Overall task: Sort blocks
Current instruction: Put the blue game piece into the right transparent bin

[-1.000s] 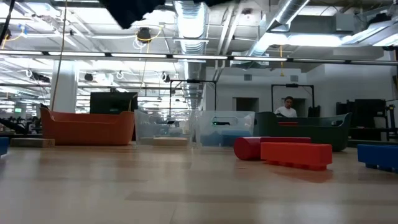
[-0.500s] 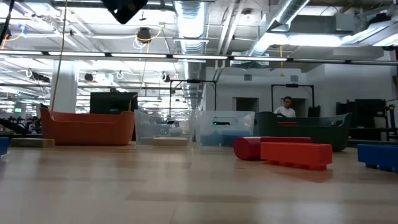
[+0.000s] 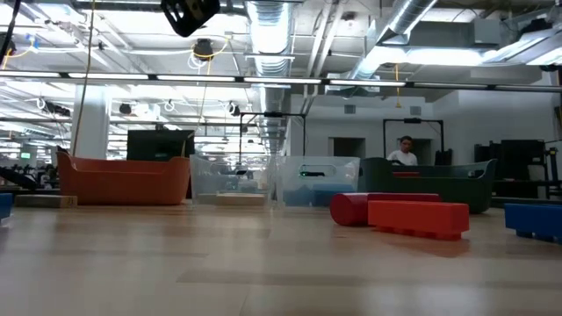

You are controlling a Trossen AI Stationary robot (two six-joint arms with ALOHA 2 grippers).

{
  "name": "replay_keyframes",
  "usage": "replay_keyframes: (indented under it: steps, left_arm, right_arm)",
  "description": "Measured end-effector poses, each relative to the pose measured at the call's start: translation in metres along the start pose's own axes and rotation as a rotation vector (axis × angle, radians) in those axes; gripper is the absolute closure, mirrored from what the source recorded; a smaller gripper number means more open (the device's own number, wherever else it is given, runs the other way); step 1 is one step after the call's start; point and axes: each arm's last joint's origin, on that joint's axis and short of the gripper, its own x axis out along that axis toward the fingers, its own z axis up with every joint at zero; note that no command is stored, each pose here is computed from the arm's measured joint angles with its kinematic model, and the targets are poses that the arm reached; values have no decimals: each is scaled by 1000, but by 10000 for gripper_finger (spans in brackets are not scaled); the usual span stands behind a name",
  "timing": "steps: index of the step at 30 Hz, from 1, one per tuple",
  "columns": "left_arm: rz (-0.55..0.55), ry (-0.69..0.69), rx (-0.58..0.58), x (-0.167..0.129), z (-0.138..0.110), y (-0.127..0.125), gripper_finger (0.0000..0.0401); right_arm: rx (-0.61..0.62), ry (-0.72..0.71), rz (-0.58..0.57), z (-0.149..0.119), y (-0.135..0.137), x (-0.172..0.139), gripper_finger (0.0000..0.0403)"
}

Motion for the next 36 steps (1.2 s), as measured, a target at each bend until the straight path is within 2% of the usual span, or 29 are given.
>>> replay_keyframes:
  steps: [4, 10, 14, 21, 24, 27, 31, 36]
  left_arm:
    - [-20, -5, -3, 0, 1, -1, 263]
    - [-34, -11, 0, 0, 2, -2, 263]
    - [-40, -12, 5, 0, 2, -2, 263]
    - [-54, -15, 5, 0, 3, -3, 263]
    - [-46, -23, 5, 0, 3, -3, 258]
    - [-3, -38, 14, 0, 3, -2, 237]
    - [27, -45, 19, 0, 3, 0, 189]
    - [74, 34, 24, -9, 0, 6, 134]
  right_arm:
    - [8, -27, 43, -4, -4, 7, 149]
    - [20, -24, 46, -9, -11, 15, 160]
    - [26, -51, 80, -10, -12, 18, 190]
    - [34, -62, 97, -10, -11, 18, 265]
    - [33, -61, 98, -10, -11, 17, 276]
    - [65, -55, 97, -11, -11, 17, 275]
    - [117, -54, 90, -9, -10, 16, 266]
    - [125, -28, 96, -10, -6, 13, 274]
